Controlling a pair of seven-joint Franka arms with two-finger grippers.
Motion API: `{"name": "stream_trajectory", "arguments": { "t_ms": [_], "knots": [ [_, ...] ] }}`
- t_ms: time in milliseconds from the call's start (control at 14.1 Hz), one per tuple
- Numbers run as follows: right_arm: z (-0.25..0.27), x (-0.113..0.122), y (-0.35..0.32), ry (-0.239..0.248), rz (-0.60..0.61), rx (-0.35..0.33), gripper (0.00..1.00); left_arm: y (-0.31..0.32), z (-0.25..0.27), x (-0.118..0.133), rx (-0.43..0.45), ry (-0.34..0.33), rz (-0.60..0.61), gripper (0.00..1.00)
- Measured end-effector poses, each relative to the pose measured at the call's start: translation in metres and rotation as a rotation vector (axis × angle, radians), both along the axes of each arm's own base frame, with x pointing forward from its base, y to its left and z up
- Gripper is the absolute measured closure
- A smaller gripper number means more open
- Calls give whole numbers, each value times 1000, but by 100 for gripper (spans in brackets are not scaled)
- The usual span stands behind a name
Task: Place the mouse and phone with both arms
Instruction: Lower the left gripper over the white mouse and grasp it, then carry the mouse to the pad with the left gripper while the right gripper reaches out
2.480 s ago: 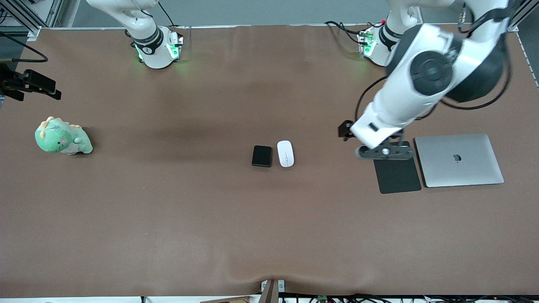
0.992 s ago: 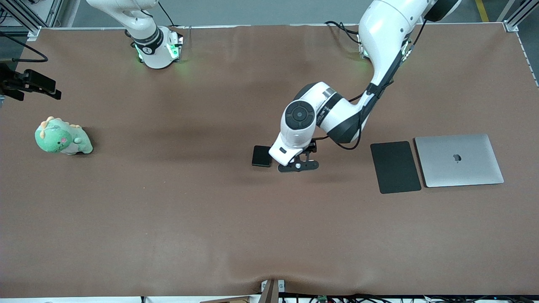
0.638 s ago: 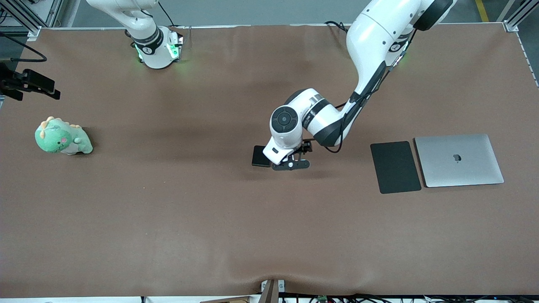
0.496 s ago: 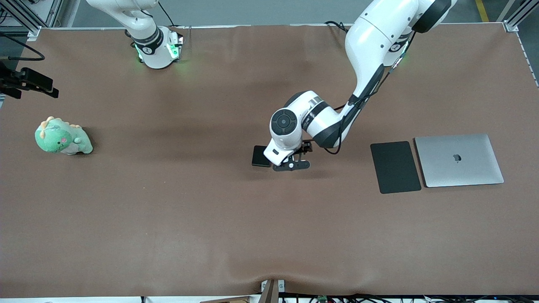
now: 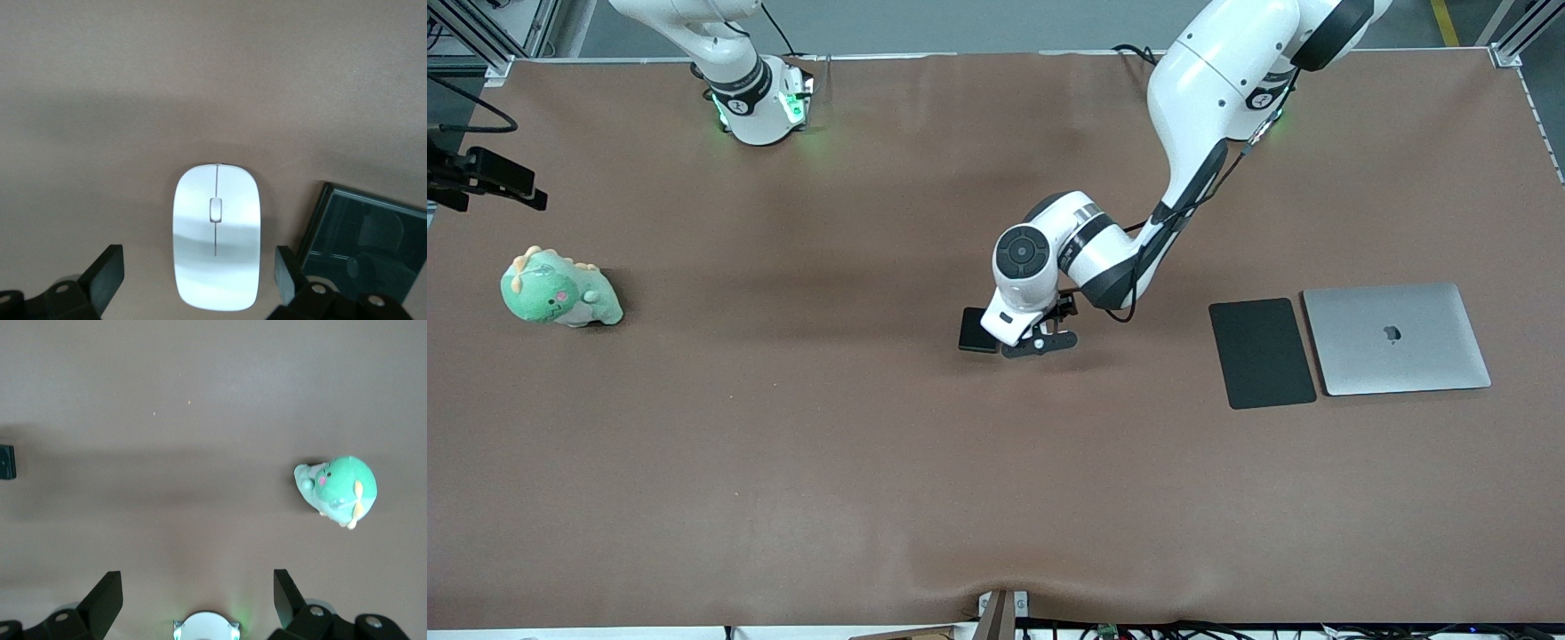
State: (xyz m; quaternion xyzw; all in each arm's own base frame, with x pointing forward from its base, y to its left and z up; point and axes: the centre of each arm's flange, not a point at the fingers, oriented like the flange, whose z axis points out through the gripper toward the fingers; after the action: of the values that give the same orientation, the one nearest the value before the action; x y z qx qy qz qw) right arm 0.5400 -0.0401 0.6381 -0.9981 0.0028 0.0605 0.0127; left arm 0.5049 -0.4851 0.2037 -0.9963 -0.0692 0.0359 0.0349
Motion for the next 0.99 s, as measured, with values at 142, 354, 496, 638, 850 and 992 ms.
{"name": "stream_trajectory", "arguments": {
  "t_ms": [142,354,496,638,850,992],
  "knots": [
    [-14,18,8,-23,15,-3,0,1,-4,-1,-1,1,0,0],
    [-28,40,26,-45,46,-4,0,0,-8,-1,-11,-4,1,0],
    [-33,53,36,-70,59,3,0,0,-14,-2,-13,-4,15,0],
    [-41,61,42,-74,68,8,0,-1,-18,-4,-11,0,17,0],
    [-60,72,54,-63,84,12,0,-3,-24,-9,-5,7,14,2],
    [-85,87,73,-59,112,12,0,-4,-27,-12,1,11,34,6]
  ]
}}
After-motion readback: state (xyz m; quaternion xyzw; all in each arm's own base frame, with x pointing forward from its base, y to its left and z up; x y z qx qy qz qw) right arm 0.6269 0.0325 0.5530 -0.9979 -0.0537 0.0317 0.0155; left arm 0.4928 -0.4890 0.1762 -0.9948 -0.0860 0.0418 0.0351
